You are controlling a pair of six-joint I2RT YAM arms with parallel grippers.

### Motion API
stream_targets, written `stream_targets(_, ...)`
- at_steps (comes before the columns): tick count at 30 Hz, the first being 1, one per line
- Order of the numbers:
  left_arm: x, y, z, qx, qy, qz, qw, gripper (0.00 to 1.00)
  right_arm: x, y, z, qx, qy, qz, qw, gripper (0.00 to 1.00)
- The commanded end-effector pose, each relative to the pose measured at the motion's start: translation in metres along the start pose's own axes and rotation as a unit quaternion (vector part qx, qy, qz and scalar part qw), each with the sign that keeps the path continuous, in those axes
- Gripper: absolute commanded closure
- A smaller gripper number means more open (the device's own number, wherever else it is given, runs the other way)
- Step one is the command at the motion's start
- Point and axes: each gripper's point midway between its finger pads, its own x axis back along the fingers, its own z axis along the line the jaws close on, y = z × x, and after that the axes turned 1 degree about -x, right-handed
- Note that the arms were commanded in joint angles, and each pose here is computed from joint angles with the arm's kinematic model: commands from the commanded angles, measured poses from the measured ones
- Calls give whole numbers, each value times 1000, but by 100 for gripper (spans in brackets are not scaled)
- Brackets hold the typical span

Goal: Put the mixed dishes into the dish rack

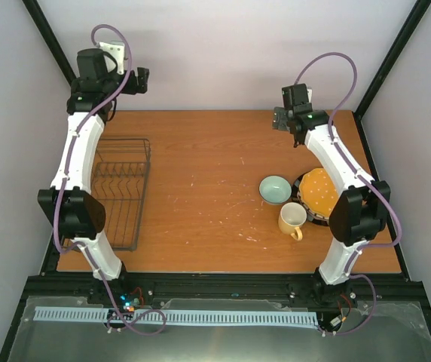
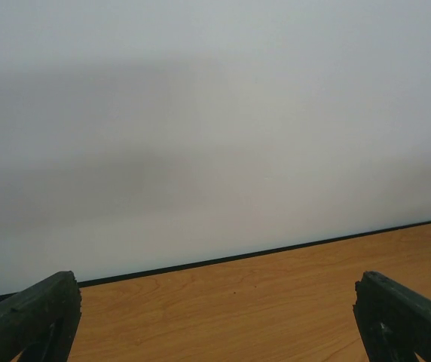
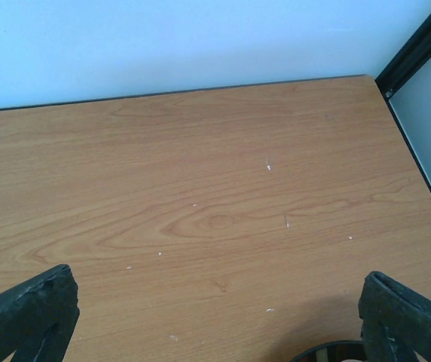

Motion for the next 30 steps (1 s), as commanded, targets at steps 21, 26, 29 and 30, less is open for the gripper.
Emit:
stream_targets(21, 15, -29, 55, 107, 24, 39, 993, 31, 57, 15, 129, 160, 268, 17, 950, 16)
stream_targets(26, 33, -75, 59, 121, 65, 134, 981, 56, 48, 1, 160, 158, 294, 38, 942, 15)
stream_targets(29, 46, -101, 50, 141, 60, 184, 971, 78, 42, -8, 166, 156, 303, 52, 939, 15)
stream_targets(30, 51, -107, 45, 151, 54, 195, 968, 96, 39, -11, 167, 156, 303, 56, 939, 15)
